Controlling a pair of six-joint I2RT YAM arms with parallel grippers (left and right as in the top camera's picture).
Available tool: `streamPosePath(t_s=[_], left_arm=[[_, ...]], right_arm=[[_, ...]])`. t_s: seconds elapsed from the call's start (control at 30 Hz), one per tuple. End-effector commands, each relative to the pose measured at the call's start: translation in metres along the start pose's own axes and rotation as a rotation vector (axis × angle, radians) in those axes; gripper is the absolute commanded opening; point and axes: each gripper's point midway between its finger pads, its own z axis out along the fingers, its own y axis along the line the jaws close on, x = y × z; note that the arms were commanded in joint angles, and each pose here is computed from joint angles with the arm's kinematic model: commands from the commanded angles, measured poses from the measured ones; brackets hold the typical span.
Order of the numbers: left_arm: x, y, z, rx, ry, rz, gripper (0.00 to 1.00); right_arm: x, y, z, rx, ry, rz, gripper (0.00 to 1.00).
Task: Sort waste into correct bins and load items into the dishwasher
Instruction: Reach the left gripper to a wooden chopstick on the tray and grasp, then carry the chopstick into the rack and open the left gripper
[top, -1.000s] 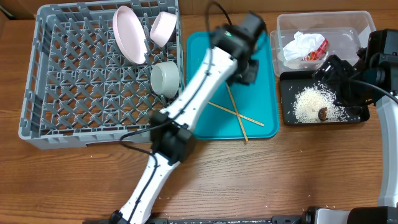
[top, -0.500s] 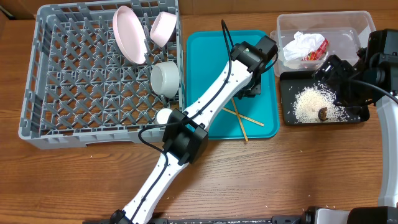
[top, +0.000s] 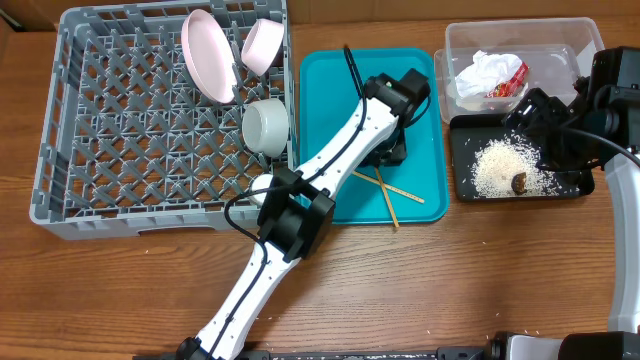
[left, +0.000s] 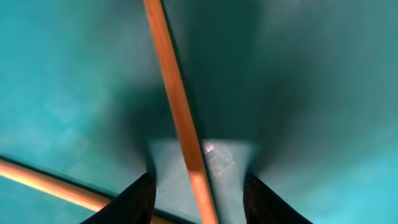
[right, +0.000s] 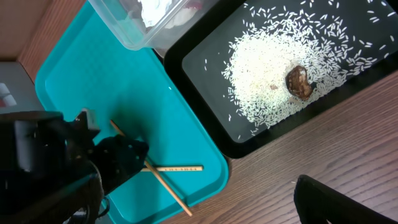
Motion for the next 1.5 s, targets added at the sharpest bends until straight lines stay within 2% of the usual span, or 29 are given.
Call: streamPosePath(t_s=[0.0,0.03,0.07,0.23,0.37,0.47,0.5,0.6,0.67,0.8,1.0,1.03,1.07,1.13,1.17,1.2,1.4,1.47], left_arm=[[0.007,-0.004,0.013,0.018,0.043,-0.016,0.36],[0.005,-0.006,0.013,0.025,0.036,-0.015,0.22],[0.004,-0.007,0.013,0.031,0.032,-0.015,0.04],[-0.023,-0.006,-0.015,0.155,0.009,0.033,0.04],[-0.068,0.034,-0.098,0.233,-0.148,0.083,0.04],[-0.092,0.088,-0.187,0.263,-0.342,0.208,0.04],[-0.096,0.12,-0.219,0.234,-0.417,0.237,0.04],[-0.1,0.174,-0.248,0.146,-0.478,0.203,0.04],[-0.111,0.231,-0.247,0.042,-0.477,0.143,0.04],[-0.112,0.273,-0.208,-0.035,-0.346,0.088,0.04],[-0.111,0.289,-0.147,-0.077,-0.193,0.07,0.04],[-0.111,0.289,-0.138,-0.078,-0.18,0.071,0.05],[-0.112,0.288,-0.133,-0.079,-0.175,0.071,0.13],[-0.115,0.288,-0.124,-0.078,-0.173,0.071,0.42],[-0.116,0.287,-0.124,-0.078,-0.177,0.071,0.49],[-0.117,0.287,-0.125,-0.078,-0.181,0.07,0.52],[-0.122,0.283,-0.138,-0.054,-0.224,0.041,0.48],[-0.118,0.253,-0.166,0.051,-0.268,0.08,0.52]], right_arm=[[-0.005,0.002,-0.005,-0.005,-0.023,-0.008,1.0],[-0.005,0.002,-0.005,-0.005,-0.023,-0.009,1.0],[-0.005,0.002,-0.005,-0.005,-0.023,-0.009,1.0],[-0.005,0.002,-0.005,-0.005,-0.023,-0.008,1.0],[-0.005,0.002,-0.005,-0.005,-0.023,-0.008,1.0],[-0.005,0.002,-0.005,-0.005,-0.023,-0.009,1.0],[-0.005,0.002,-0.005,-0.005,-0.023,-0.008,1.0],[-0.005,0.002,-0.005,-0.005,-0.023,-0.009,1.0],[-0.005,0.002,-0.005,-0.005,-0.023,-0.008,1.0],[-0.005,0.002,-0.005,-0.005,-0.023,-0.009,1.0],[-0.005,0.002,-0.005,-0.005,-0.023,-0.009,1.0],[-0.005,0.002,-0.005,-0.005,-0.023,-0.008,1.0],[-0.005,0.002,-0.005,-0.005,-0.023,-0.009,1.0],[-0.005,0.002,-0.005,-0.005,-0.023,-0.009,1.0],[-0.005,0.002,-0.005,-0.005,-0.023,-0.008,1.0],[-0.005,0.002,-0.005,-0.005,-0.023,-0.009,1.0],[-0.005,0.002,-0.005,-0.005,-0.023,-0.008,1.0],[-0.005,0.002,-0.005,-0.005,-0.023,-0.008,1.0]])
